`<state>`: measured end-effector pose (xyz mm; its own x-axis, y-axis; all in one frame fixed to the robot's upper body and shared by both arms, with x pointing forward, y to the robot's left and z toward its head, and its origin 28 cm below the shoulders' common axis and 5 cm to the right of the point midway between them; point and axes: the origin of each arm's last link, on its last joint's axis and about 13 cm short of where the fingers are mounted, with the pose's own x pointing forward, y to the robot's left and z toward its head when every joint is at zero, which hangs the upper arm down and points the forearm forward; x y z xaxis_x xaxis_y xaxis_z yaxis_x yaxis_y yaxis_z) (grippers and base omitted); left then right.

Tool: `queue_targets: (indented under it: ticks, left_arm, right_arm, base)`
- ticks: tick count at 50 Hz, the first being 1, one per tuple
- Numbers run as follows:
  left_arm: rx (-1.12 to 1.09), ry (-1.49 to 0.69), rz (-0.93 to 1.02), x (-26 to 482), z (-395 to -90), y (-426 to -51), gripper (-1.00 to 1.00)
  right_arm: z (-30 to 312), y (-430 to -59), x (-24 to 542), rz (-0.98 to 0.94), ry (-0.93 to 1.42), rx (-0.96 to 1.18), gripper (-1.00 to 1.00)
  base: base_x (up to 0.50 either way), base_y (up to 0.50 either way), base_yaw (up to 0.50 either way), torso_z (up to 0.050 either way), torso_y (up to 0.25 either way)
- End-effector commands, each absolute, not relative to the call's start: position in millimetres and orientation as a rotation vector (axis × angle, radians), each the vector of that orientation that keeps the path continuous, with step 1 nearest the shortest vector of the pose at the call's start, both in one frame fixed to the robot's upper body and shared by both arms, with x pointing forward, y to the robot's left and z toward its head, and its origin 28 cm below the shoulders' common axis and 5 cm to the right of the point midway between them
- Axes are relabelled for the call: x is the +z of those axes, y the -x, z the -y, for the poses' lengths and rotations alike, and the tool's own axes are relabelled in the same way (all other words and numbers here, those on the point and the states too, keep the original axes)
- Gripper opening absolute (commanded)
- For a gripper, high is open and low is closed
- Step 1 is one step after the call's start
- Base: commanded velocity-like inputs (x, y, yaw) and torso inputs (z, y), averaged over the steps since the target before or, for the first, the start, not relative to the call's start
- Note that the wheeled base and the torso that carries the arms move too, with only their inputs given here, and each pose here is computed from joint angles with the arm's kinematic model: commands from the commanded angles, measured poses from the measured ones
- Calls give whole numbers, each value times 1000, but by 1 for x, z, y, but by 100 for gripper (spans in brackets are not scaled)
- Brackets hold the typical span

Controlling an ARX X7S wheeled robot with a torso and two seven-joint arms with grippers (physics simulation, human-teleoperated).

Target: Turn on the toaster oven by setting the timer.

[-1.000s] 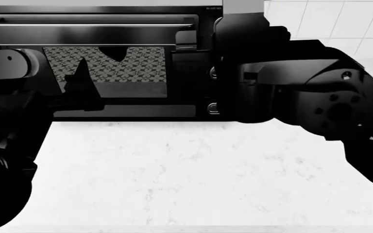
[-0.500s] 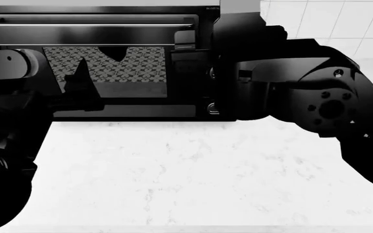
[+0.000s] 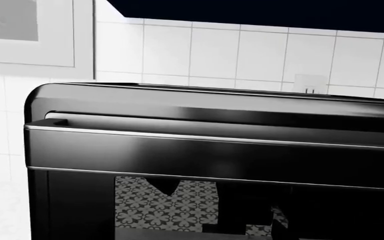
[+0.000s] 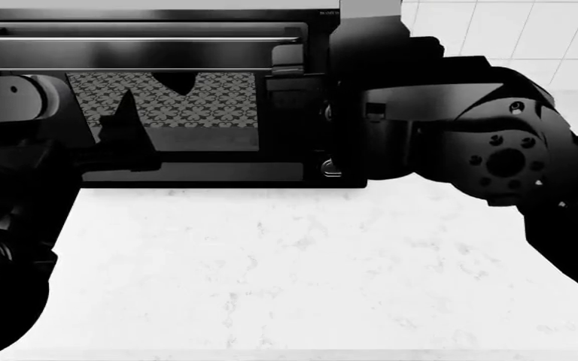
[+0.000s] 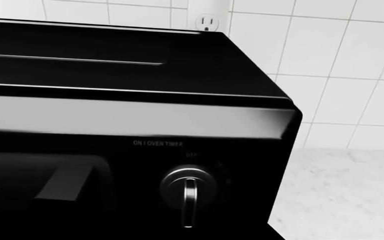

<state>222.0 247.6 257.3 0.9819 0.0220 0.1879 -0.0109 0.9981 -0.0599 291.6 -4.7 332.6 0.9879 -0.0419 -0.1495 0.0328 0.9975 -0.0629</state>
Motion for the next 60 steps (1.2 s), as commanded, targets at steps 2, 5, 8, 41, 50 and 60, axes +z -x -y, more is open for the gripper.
queue_targets:
  ticks: [2, 5, 8, 41, 50, 60]
  left_arm:
    - [17, 58, 189, 257, -248, -220, 100]
    - [16, 58, 188, 256, -248, -220, 100]
    - [16, 58, 188, 256, -248, -220, 100]
    - [16, 59, 187, 256, -247, -222, 100]
    - [18, 61, 187, 256, -248, -221, 100]
    - [19, 60, 187, 256, -248, -221, 100]
  right_arm:
    - [5, -293, 333, -150, 59, -39, 100]
    - [5, -292, 333, -152, 56, -40, -100]
    - [5, -292, 333, -152, 55, -41, -100]
    - [5, -291, 333, -150, 18, -34, -100]
    - [6, -295, 340, -188, -117, -35, -100]
    - [8, -299, 343, -245, -228, -21, -100]
  base:
    - [0, 0, 0, 0, 0]
    - [0, 0, 0, 0, 0]
    - [0, 0, 0, 0, 0]
    - [0, 0, 0, 0, 0]
    - [0, 0, 0, 0, 0]
    - [0, 0, 0, 0, 0]
